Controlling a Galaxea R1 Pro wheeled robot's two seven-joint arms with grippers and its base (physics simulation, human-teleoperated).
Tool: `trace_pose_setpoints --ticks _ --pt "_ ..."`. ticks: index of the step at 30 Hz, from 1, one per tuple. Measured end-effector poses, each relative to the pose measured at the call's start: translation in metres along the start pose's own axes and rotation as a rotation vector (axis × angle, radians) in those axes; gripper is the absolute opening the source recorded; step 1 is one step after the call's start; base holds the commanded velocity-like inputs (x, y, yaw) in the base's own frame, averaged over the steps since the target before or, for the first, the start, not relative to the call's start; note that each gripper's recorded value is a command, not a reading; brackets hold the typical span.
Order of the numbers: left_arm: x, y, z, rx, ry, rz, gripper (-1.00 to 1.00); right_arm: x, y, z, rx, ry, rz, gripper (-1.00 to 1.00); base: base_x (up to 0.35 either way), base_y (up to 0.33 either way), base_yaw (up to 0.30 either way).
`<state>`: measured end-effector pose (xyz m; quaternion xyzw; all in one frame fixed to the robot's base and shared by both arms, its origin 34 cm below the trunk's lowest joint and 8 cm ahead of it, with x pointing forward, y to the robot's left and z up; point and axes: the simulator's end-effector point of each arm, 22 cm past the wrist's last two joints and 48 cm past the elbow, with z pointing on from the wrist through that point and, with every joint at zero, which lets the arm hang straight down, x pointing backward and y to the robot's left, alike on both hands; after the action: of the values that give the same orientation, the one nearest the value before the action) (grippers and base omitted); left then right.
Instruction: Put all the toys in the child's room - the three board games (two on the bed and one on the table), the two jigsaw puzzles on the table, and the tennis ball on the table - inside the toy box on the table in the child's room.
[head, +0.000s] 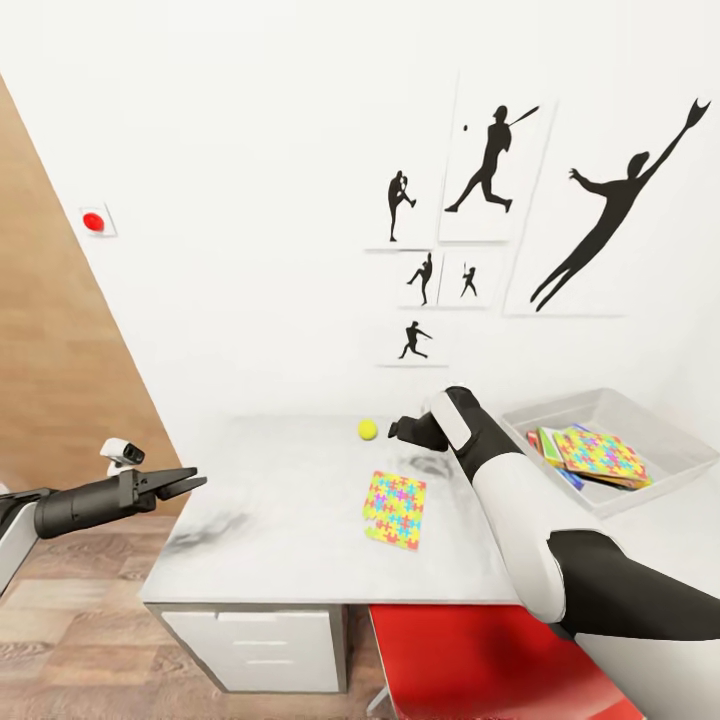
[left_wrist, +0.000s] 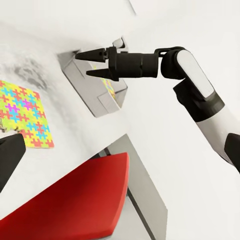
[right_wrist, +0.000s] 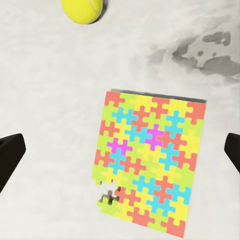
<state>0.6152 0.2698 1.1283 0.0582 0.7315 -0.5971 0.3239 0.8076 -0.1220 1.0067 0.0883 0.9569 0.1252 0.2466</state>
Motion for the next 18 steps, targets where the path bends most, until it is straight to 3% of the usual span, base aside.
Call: trace_pose_setpoints --ticks 18 --pt "0.005 0.014 0.002 -0.01 0.008 -0.027 1.0 0.009 -0.007 0.018 0.013 0.024 0.001 1.0 0.0 0.0 0.0"
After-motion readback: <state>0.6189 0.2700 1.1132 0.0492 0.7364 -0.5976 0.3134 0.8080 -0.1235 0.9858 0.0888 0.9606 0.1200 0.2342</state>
